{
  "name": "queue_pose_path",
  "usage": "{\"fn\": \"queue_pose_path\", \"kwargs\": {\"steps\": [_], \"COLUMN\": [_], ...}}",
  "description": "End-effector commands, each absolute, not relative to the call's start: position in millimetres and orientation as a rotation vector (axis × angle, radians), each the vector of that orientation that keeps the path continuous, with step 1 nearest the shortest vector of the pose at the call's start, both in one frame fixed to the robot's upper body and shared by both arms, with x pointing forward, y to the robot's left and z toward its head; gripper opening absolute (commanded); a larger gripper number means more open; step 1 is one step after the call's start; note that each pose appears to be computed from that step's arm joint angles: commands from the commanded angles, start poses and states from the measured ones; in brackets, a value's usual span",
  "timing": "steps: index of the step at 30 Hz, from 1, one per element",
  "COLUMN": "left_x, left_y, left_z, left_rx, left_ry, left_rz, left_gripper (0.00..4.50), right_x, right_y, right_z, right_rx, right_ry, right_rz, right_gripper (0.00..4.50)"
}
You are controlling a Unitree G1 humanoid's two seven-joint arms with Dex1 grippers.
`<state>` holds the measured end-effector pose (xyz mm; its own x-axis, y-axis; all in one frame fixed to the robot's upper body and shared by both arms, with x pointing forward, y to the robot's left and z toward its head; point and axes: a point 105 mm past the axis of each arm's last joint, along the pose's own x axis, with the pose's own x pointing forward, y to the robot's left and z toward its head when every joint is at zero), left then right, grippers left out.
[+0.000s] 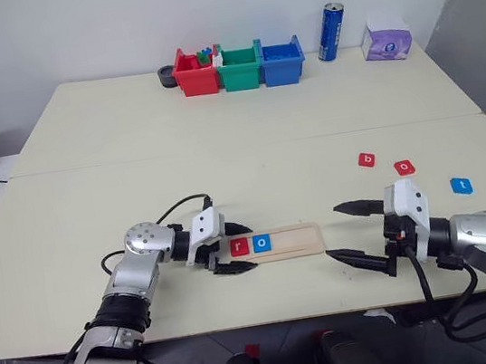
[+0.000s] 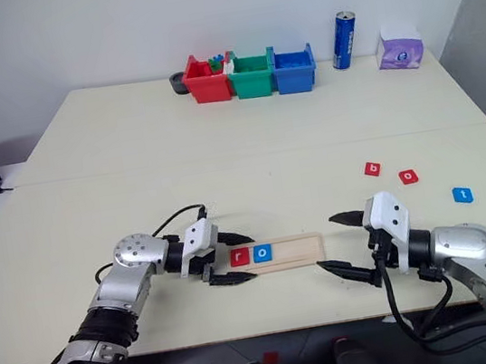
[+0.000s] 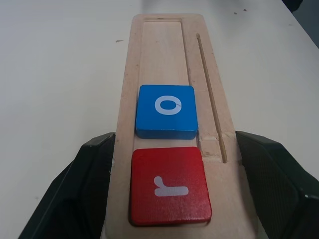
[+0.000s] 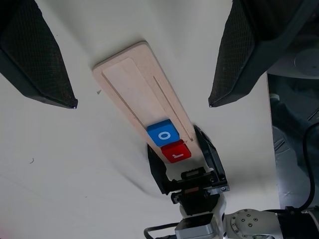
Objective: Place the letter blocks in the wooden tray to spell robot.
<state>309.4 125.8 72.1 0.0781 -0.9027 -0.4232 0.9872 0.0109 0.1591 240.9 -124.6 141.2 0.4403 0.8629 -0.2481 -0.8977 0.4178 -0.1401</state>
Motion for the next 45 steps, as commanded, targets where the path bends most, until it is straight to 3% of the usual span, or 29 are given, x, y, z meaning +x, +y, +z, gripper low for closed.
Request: {"fn": "queue_pose_path", "kwargs": {"steps": [1,8,10,12,24,33,38,45], "left_x": [309,310,311,310,305,306,314,317], "left_y": [127,125,125,125,134,143,116,66], "left_z": [76,76,76,75,92,148,188,204], "left_rx": [0.502,0.505,0.504,0.502,0.491,0.512,0.430,0.259], "left_ry": [0.213,0.211,0.214,0.222,0.282,0.281,0.092,-0.137], "left_rz": [-1.509,-1.508,-1.507,-1.508,-1.543,-1.544,-1.497,-1.335], "left_gripper": [3.40,3.40,4.14,4.48,4.48,4.48,4.48,4.48], "right_x": [240,240,241,241,241,243,260,320], "right_y": [-122,-121,-121,-121,-122,-126,-140,-181], "right_z": [154,154,155,154,154,158,156,146], "right_rx": [-0.288,-0.290,-0.291,-0.291,-0.284,-0.249,-0.243,-0.294], "right_ry": [0.083,0.082,0.081,0.081,0.080,0.066,0.075,0.080], "right_rz": [1.112,1.117,1.117,1.116,1.098,1.031,0.900,0.432], "right_gripper": [4.50,4.50,4.50,4.50,4.50,4.50,4.50,4.50]}}
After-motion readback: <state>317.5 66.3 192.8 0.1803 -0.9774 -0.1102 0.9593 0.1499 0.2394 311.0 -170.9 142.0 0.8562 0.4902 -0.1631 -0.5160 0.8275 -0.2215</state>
